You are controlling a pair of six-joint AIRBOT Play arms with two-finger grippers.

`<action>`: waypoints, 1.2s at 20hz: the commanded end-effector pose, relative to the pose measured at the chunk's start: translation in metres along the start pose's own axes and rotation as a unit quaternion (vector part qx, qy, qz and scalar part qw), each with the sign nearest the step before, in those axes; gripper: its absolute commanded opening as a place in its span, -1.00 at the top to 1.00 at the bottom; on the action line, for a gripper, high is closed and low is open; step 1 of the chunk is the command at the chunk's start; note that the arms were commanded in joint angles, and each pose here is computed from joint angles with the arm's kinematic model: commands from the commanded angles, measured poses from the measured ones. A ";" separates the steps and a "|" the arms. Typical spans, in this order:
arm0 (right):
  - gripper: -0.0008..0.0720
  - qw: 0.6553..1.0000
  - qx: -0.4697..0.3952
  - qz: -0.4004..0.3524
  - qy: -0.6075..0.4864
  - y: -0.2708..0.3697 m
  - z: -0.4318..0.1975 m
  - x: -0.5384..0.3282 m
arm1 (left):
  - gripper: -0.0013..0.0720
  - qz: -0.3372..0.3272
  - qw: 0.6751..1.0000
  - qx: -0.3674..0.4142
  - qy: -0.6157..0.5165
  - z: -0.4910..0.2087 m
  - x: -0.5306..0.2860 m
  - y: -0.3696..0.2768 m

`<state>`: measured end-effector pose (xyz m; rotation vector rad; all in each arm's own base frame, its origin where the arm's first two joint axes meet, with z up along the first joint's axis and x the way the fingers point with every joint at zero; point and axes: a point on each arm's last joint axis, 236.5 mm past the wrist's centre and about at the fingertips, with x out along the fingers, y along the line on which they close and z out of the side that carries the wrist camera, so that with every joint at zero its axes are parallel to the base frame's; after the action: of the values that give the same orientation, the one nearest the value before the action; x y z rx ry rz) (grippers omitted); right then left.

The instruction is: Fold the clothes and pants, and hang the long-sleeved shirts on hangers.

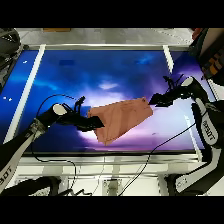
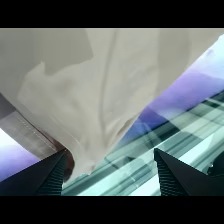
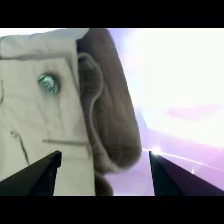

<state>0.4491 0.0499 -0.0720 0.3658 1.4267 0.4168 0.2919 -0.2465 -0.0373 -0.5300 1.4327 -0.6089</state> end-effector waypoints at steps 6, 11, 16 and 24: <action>-0.68 0.998 0.039 0.034 0.019 -0.007 0.007 0.038 | -0.60 0.018 0.997 -0.002 -0.076 0.037 -0.004 0.011; -0.67 0.994 0.051 0.080 0.060 0.009 -0.010 0.053 | -0.55 0.030 0.996 0.026 -0.078 0.042 0.004 0.022; -0.65 0.965 0.004 0.193 0.175 0.069 -0.063 0.063 | -0.55 0.042 0.997 0.015 -0.067 0.042 0.019 0.039; 0.94 0.958 -0.082 0.200 0.187 0.137 -0.076 0.098 | 0.39 0.046 0.995 0.053 -0.067 0.045 0.020 0.041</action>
<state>0.3850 0.1894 -0.1056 0.4859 1.6705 0.8979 0.3369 -0.2315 -0.0774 -0.4371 1.3022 -0.5448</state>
